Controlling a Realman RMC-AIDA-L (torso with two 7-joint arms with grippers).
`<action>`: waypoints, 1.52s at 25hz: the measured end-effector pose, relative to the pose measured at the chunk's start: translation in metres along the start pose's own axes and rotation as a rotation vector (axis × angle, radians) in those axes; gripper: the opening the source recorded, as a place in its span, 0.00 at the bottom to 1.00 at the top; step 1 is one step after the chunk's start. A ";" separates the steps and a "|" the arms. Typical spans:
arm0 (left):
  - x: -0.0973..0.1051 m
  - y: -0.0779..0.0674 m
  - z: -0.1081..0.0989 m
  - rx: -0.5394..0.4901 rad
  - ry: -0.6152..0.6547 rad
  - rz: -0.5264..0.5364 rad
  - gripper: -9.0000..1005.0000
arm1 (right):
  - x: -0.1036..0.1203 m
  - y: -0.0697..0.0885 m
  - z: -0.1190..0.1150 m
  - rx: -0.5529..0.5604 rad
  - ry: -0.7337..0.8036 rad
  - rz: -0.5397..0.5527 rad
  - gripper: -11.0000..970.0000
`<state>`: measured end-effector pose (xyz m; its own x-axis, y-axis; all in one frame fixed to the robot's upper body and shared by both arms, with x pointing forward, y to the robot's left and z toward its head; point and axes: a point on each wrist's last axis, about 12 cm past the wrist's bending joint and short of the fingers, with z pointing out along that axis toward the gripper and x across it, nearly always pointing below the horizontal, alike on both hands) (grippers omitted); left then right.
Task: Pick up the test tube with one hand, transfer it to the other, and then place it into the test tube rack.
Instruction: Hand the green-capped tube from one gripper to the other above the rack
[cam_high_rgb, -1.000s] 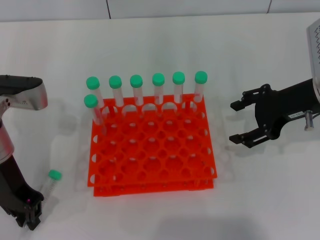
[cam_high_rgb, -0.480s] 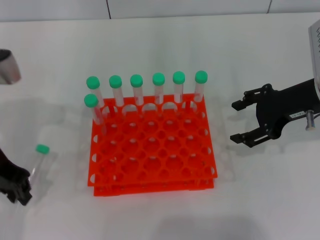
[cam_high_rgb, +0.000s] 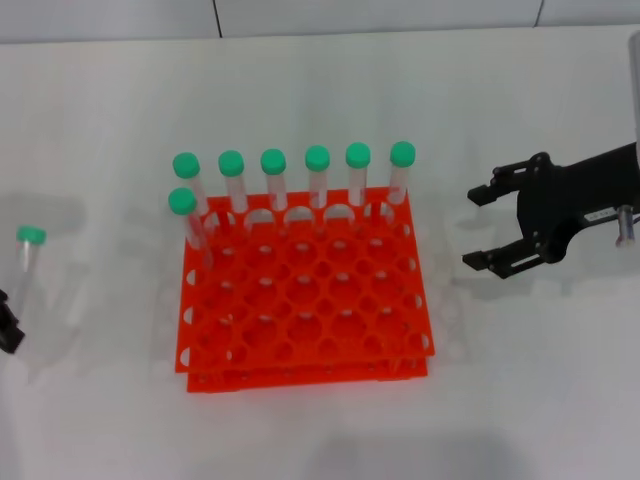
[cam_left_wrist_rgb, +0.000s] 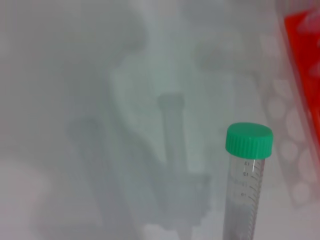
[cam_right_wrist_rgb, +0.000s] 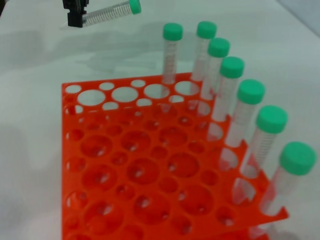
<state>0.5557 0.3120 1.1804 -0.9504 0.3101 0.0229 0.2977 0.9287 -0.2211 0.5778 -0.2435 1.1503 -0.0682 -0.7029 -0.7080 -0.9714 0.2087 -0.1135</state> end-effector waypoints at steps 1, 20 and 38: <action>0.002 0.002 -0.004 -0.005 -0.024 -0.002 0.19 | 0.000 -0.001 -0.001 0.005 -0.003 0.004 0.83; 0.018 0.009 -0.045 0.153 -0.556 0.431 0.19 | -0.017 -0.003 -0.011 0.047 -0.161 0.015 0.83; -0.032 -0.026 -0.025 0.130 -0.751 0.785 0.19 | -0.021 -0.014 -0.008 0.127 -0.293 0.151 0.83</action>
<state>0.5809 0.2827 1.2093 -0.3258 0.5621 -0.7602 0.8748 0.4842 -0.0169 0.5908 -0.2375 1.1723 -0.1227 -0.4368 -0.8912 -0.9180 0.3912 -0.0653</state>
